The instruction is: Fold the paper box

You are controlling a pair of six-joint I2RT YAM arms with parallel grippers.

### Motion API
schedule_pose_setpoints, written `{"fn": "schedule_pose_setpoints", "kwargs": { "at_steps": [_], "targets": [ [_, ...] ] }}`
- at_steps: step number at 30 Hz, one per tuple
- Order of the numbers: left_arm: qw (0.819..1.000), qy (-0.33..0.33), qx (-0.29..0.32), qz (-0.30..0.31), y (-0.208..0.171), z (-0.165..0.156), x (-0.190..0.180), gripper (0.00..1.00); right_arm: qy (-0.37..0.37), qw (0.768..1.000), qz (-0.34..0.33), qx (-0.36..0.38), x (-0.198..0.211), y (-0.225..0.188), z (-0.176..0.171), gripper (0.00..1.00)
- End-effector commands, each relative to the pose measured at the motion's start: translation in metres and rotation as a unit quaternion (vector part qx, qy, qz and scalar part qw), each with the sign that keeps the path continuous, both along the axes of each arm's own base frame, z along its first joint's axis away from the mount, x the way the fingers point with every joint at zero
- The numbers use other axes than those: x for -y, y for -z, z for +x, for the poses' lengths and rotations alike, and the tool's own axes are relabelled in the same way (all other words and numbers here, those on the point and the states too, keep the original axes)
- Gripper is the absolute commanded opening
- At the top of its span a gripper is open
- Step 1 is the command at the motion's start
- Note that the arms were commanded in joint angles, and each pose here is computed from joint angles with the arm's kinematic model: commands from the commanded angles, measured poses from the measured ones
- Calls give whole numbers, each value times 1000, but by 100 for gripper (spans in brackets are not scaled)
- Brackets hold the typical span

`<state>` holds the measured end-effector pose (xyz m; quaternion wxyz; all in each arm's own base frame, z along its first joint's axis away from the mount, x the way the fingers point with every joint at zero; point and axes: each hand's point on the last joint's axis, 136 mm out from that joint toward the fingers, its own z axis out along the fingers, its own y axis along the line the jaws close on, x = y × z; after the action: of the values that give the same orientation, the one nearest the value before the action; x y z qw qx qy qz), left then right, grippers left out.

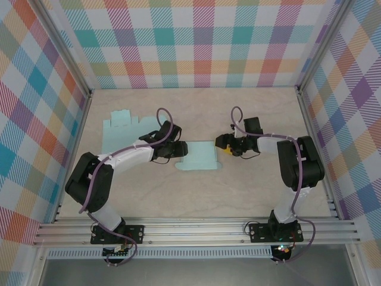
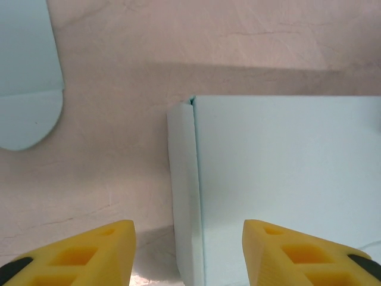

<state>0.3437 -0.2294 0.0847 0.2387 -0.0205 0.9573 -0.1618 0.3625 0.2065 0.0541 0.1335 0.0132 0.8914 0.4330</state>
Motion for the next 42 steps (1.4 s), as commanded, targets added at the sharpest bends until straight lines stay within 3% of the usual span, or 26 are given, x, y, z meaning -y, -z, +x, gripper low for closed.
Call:
{"fn": "schedule_pose_setpoints", "kwargs": {
  "at_steps": [1,10,20,25,34,42],
  "targets": [
    [1000,-16,7,8,1,17,-2,49,-8,1000,30,4,-8,-7,0,71],
    [999,-8,-29,-12,32,12,4,39,11,999,30,-18,-6,6,-18,71],
    [994,-41,-69,-71,59,4,-15,9,11,999,39,-32,-20,14,-27,71],
    [991,-42,-81,-94,65,5,-19,0,4,997,63,-36,-30,12,-28,70],
    [990,-24,-88,-108,65,8,-13,0,-24,991,131,-21,-52,-10,-22,65],
    [990,-18,-77,-121,53,14,-11,0,-38,984,175,-14,-64,-23,-19,47]
  ]
}}
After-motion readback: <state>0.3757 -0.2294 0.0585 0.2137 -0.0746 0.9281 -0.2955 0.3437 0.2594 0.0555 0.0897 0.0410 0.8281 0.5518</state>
